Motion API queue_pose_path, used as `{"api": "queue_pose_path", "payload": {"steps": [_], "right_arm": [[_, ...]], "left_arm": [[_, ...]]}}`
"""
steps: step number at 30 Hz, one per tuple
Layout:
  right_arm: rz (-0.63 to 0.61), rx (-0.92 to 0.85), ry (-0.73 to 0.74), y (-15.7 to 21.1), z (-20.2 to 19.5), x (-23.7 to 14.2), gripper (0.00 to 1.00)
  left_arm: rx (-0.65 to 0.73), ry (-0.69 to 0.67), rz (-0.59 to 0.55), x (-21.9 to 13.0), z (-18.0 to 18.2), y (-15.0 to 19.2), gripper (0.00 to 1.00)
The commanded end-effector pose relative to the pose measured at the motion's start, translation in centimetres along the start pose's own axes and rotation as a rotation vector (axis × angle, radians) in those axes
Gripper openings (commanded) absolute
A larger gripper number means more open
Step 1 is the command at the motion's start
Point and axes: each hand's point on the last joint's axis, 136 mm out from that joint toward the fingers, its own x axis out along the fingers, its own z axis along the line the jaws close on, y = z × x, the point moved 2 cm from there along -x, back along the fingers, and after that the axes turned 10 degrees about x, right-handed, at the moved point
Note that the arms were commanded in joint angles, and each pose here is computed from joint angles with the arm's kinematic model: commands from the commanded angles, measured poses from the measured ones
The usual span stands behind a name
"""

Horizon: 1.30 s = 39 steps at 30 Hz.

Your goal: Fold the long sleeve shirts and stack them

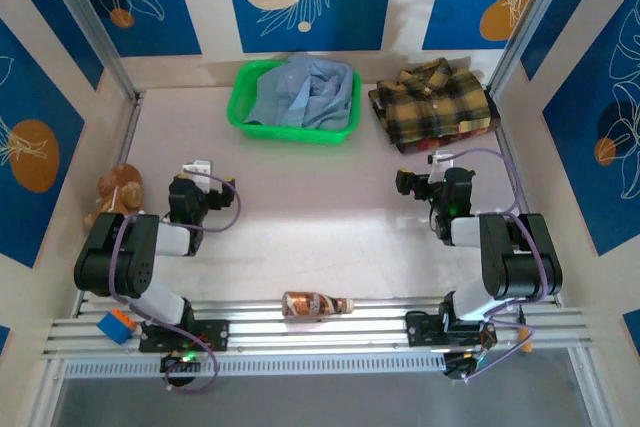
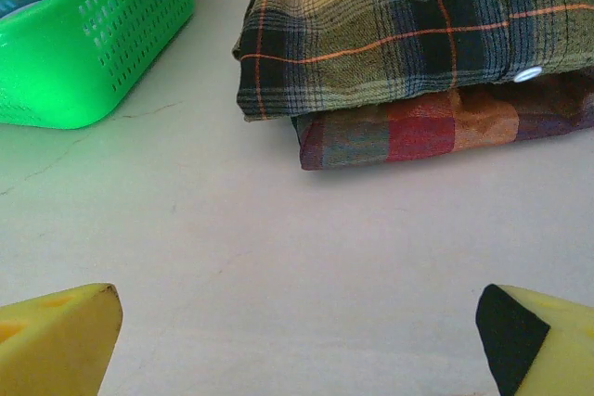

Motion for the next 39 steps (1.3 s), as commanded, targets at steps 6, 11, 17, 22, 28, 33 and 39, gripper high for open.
{"api": "queue_pose_path", "payload": {"steps": [6, 11, 17, 22, 28, 33, 39], "right_arm": [[-0.010, -0.017, -0.021, -0.6, 0.4, 0.4, 0.99], [-0.009, -0.017, -0.021, -0.6, 0.4, 0.4, 0.99], [-0.009, -0.018, -0.021, -0.6, 0.4, 0.4, 0.99], [-0.009, -0.017, -0.021, -0.6, 0.4, 0.4, 0.99], [-0.008, -0.016, -0.020, -0.6, 0.3, 0.4, 0.99], [-0.002, -0.017, -0.042, -0.9, 0.7, 0.4, 0.99], [0.133, 0.009, 0.079, -5.2, 3.4, -2.6, 1.00]], "left_arm": [[0.009, -0.016, -0.025, 0.1, 0.4, -1.1, 1.00], [0.009, -0.016, -0.026, 0.1, 0.4, -1.1, 1.00], [0.009, -0.016, -0.028, 0.1, 0.3, -1.1, 1.00], [0.009, -0.016, -0.027, 0.1, 0.3, -1.1, 1.00], [0.009, -0.015, -0.026, 0.2, 0.3, -1.1, 1.00], [0.009, -0.012, -0.035, 0.0, 0.4, -1.4, 1.00], [-0.071, -0.051, 0.107, -3.1, 2.4, -6.6, 1.00]]}}
